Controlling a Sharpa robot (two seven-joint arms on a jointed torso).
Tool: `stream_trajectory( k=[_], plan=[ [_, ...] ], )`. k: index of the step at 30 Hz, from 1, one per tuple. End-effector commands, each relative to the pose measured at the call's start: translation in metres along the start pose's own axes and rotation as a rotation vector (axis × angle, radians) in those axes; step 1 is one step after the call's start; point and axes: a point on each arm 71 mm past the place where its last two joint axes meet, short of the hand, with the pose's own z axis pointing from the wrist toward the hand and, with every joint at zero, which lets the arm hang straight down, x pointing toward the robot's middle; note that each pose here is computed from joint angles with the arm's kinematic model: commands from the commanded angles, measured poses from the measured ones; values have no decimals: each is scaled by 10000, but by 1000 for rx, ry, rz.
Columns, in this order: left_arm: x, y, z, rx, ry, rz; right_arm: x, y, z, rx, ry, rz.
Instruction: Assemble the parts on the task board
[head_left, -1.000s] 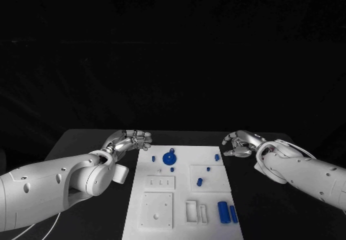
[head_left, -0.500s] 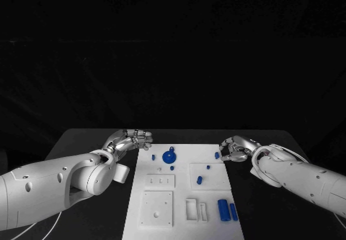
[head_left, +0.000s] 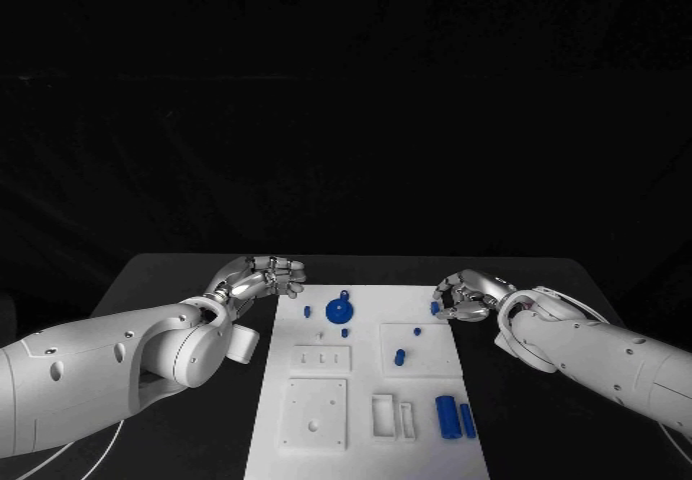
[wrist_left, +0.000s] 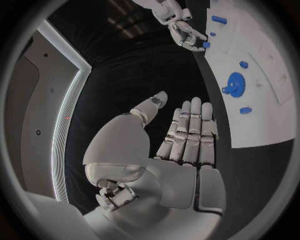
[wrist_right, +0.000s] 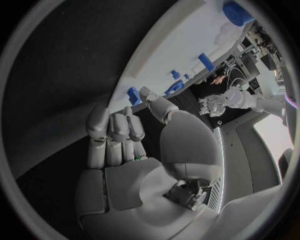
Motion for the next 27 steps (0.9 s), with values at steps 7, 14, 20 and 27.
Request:
stream_trajectory(
  k=[7,14,20,27],
  plan=[
    [23,-16,0,13,17,-7,22,16,10,0,16,8],
    [22,-16,0,13,17,-7,33,23,17,0,24,10],
    [27,-16,2,13,18,-7,57,44,29,-2,34,8],
    [27,-16,4,13,18,-7,75,57,37,-2,38,6]
  ],
)
